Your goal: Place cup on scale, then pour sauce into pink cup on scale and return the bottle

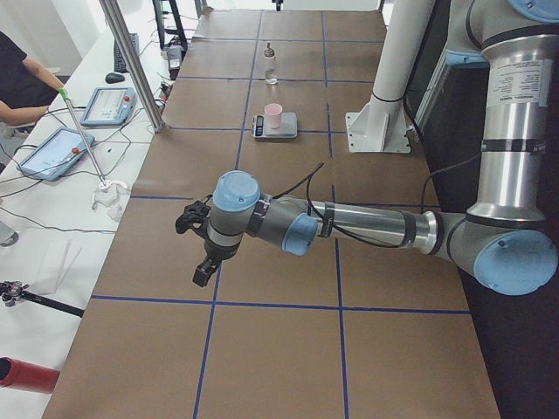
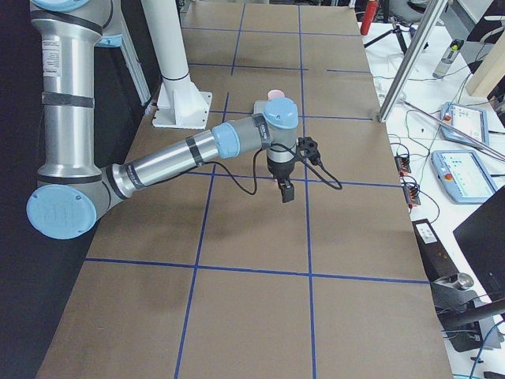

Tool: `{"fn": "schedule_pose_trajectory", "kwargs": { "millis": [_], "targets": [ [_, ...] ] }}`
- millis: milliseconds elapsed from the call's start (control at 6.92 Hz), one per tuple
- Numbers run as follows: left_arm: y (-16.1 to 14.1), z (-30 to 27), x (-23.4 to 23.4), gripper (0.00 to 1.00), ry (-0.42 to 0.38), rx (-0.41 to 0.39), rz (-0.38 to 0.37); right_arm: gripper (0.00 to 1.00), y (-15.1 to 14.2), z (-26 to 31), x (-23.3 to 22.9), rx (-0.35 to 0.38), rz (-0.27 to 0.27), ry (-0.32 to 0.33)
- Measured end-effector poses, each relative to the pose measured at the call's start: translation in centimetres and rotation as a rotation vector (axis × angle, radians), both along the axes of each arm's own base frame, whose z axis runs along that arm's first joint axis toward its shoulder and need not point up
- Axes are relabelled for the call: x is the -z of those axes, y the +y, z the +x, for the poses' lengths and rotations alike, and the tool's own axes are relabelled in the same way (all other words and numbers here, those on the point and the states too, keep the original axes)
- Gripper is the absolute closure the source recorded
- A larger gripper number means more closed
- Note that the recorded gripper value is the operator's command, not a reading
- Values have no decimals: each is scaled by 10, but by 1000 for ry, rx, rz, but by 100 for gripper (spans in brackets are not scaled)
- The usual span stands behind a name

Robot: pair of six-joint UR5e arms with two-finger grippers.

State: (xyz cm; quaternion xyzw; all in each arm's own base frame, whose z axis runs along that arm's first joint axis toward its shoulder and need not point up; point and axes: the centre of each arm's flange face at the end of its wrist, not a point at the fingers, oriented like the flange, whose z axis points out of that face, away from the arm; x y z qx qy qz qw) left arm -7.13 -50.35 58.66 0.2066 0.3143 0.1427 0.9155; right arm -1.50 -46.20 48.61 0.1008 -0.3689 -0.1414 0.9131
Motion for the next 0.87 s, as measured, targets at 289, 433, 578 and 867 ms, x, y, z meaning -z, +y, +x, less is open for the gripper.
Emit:
{"fn": "schedule_pose_trajectory", "kwargs": {
  "millis": [289,433,578,867],
  "targets": [
    [5,1,-15,0,3,-4,-106,0,-7,16,-47,21,-46,8],
    [8,1,-28,0,2,-4,-167,0,-9,17,-78,23,-100,21],
    [10,1,-44,0,2,-4,-215,0,-11,18,-109,23,-158,34],
    [11,1,-63,0,3,-6,-261,0,-13,28,-155,1,-206,44]
  ]
}}
